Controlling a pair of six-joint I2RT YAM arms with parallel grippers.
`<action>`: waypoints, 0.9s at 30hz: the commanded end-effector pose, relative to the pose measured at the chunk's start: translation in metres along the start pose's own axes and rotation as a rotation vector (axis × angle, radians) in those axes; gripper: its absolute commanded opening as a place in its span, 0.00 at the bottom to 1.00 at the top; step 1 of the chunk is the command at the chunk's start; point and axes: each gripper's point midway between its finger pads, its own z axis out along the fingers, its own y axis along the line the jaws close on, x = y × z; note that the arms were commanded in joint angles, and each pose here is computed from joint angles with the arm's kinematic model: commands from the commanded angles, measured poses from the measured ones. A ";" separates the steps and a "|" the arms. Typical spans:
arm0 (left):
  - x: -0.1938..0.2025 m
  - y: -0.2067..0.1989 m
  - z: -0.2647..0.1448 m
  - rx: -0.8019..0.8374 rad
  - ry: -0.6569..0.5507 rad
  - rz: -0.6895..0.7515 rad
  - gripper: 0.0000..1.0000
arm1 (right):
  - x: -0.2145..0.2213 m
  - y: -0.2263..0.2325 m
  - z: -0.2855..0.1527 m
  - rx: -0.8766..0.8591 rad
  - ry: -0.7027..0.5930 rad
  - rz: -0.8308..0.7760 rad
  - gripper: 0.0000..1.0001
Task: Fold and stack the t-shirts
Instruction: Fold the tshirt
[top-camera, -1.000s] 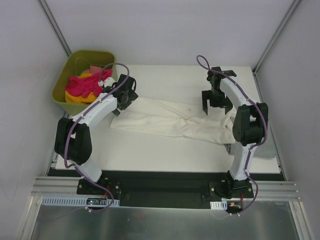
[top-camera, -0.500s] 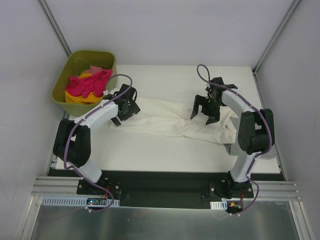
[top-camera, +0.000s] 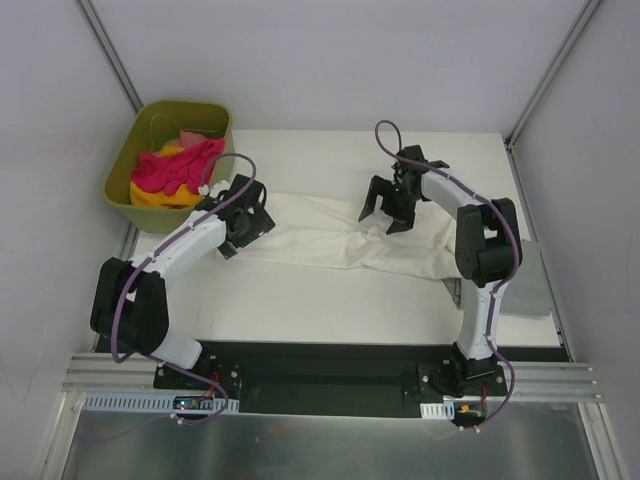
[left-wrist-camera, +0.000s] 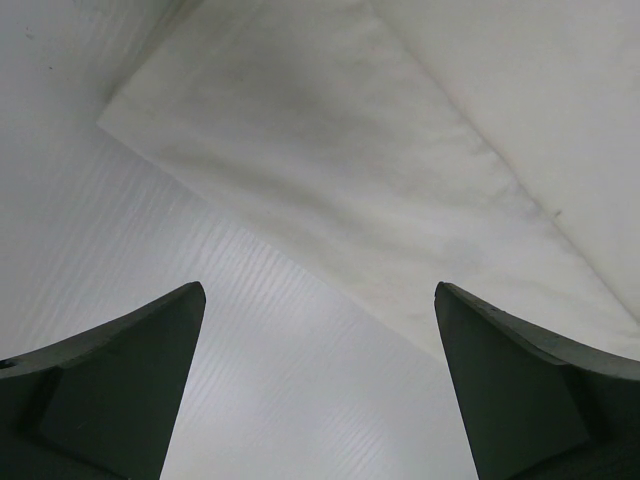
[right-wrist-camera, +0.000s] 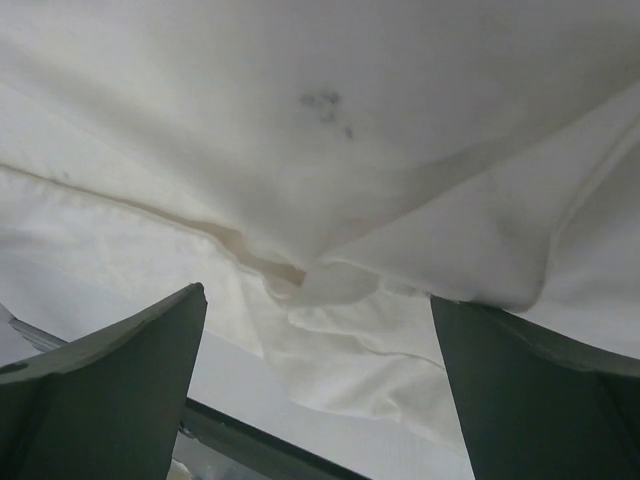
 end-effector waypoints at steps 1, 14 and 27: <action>-0.010 0.004 -0.015 0.015 -0.055 0.020 0.99 | -0.053 0.048 -0.017 -0.110 -0.181 -0.050 0.98; -0.005 -0.002 -0.012 0.027 -0.024 0.032 0.99 | -0.039 0.031 -0.056 -0.016 -0.275 -0.166 0.99; -0.002 -0.026 -0.002 0.060 0.045 0.088 0.99 | -0.046 0.051 -0.014 -0.058 -0.210 -0.175 1.00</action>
